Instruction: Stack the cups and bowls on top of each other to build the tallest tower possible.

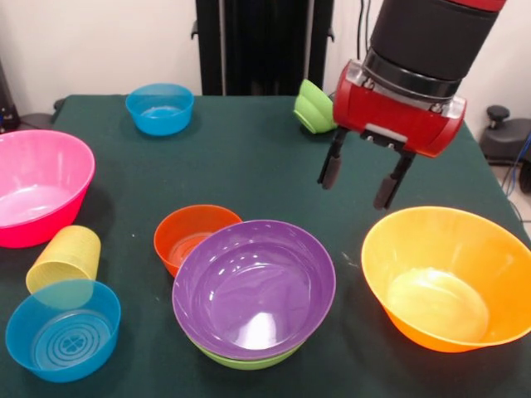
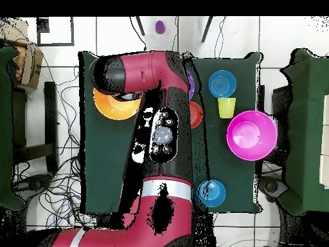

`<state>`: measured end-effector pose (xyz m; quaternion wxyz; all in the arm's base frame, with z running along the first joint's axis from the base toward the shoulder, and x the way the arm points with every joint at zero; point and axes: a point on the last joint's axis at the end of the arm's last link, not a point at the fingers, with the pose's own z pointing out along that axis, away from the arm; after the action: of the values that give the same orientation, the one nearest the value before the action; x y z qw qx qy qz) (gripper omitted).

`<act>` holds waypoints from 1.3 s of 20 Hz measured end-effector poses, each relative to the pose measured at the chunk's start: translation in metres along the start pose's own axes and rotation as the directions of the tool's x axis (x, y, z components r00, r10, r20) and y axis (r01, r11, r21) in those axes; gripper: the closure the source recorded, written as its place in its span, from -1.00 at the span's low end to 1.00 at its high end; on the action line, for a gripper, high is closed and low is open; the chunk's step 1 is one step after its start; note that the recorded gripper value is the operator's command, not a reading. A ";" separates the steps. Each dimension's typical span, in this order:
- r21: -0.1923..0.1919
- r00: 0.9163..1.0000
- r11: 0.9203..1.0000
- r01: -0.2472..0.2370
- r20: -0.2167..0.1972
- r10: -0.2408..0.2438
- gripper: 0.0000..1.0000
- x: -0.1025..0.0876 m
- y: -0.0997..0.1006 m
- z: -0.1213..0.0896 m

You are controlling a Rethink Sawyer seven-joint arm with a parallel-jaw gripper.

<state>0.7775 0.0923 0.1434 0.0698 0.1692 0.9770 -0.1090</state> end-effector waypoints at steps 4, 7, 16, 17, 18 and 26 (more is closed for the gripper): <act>0.014 0.999 1.000 -0.003 -0.042 0.003 -1.00 0.001 0.008 -0.012; 0.019 0.996 1.000 -0.013 -0.090 0.015 -1.00 -0.001 0.015 -0.025; -0.004 0.994 0.999 -0.041 -0.104 0.040 -1.00 -0.012 0.020 -0.045; -0.008 0.994 0.999 -0.045 -0.104 0.043 -1.00 -0.013 0.020 -0.046; -0.009 0.994 0.999 -0.046 -0.104 0.045 -1.00 -0.014 0.020 -0.046; -0.028 0.994 0.997 -0.074 -0.085 0.072 -1.00 -0.024 0.008 -0.032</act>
<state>0.7999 0.0999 0.1772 0.0351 0.2081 0.9739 -0.0842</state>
